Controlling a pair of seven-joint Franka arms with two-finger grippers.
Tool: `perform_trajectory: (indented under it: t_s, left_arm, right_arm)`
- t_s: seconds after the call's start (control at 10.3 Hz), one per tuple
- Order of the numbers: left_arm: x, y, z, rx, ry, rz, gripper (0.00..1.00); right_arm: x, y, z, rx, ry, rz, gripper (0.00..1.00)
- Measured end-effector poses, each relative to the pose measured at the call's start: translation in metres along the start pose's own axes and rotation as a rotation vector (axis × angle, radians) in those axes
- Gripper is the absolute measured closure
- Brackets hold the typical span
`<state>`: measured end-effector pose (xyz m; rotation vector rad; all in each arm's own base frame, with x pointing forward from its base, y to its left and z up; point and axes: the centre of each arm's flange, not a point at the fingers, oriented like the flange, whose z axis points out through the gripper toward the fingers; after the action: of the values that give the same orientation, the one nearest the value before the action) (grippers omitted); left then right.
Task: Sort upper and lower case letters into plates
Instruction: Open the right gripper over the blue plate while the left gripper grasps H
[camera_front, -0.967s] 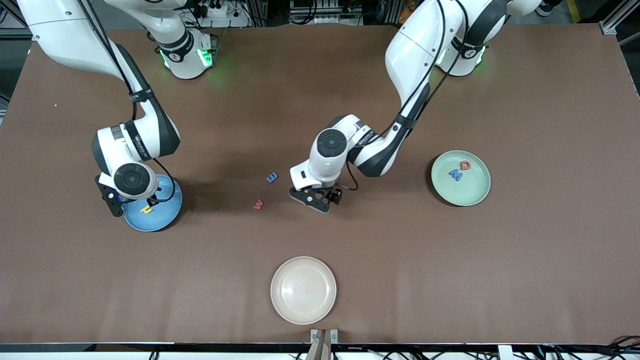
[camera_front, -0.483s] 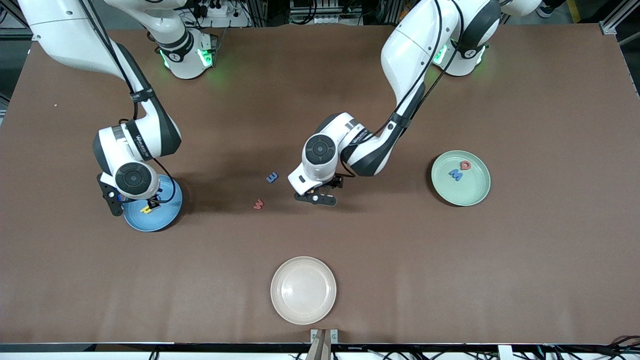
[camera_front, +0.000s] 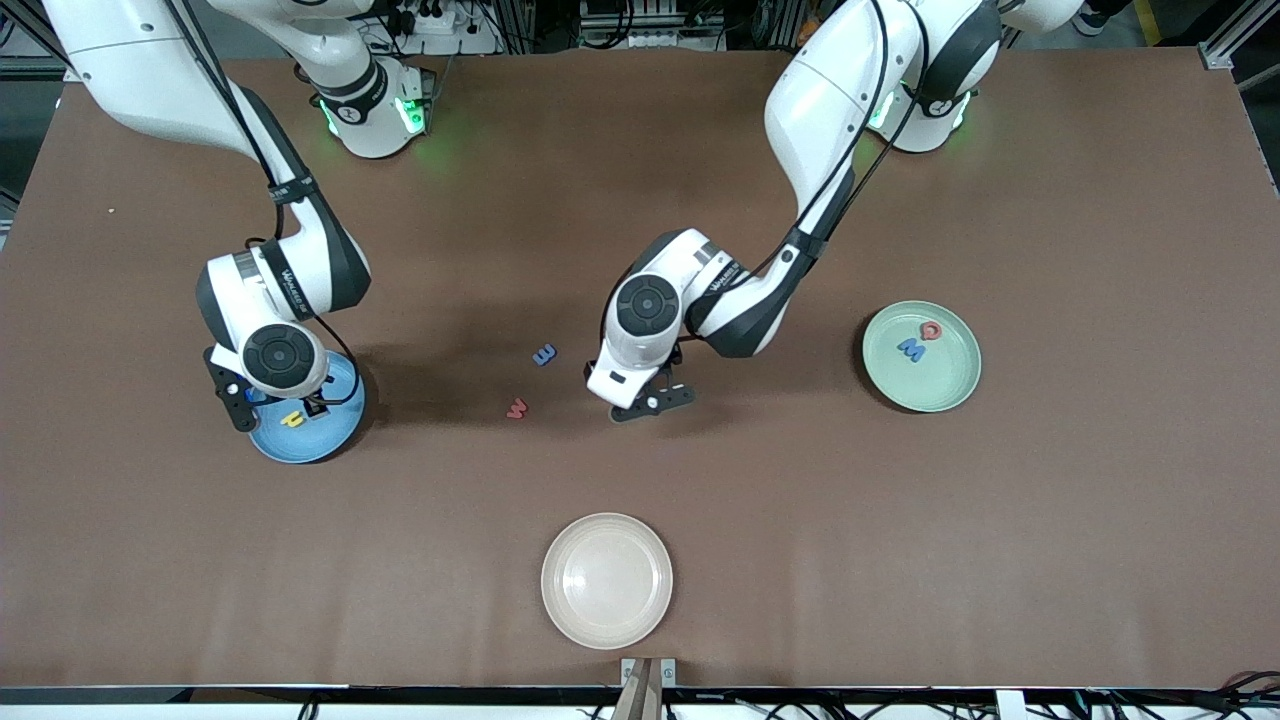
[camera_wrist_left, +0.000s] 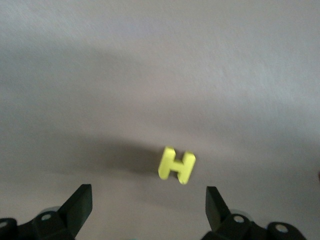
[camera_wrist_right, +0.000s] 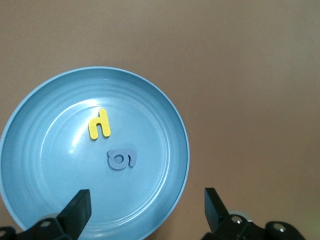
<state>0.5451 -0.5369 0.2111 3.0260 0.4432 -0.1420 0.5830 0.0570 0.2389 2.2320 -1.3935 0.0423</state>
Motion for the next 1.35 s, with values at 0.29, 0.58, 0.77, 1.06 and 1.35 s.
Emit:
perform_trajectory:
  t_s: [0.29,0.58,0.77,1.06,1.35]
  left_arm:
    - [0.011,-0.001,-0.003,-0.012,0.033,0.165,0.00]
    - [-0.002,0.009,0.010,-0.032,0.050,0.235,0.00]
    - [-0.020,0.015,0.042,-0.018,0.055,0.262,0.00]
    - [-0.014,0.018,0.042,-0.017,0.089,0.274,0.00]
    - [-0.008,0.016,0.045,-0.011,0.098,0.275,0.00]
  right_arm:
    - [0.000,0.000,0.001,-0.001,0.000,-0.001,0.00]
    - [0.009,0.002,0.001,0.002,-0.011,-0.049,0.00]
    - [0.027,0.005,-0.012,0.039,-0.090,-0.078,0.00]
    - [0.044,0.011,-0.036,0.092,-0.122,-0.148,0.00]
    - [0.057,0.014,-0.046,0.141,-0.183,-0.208,0.00]
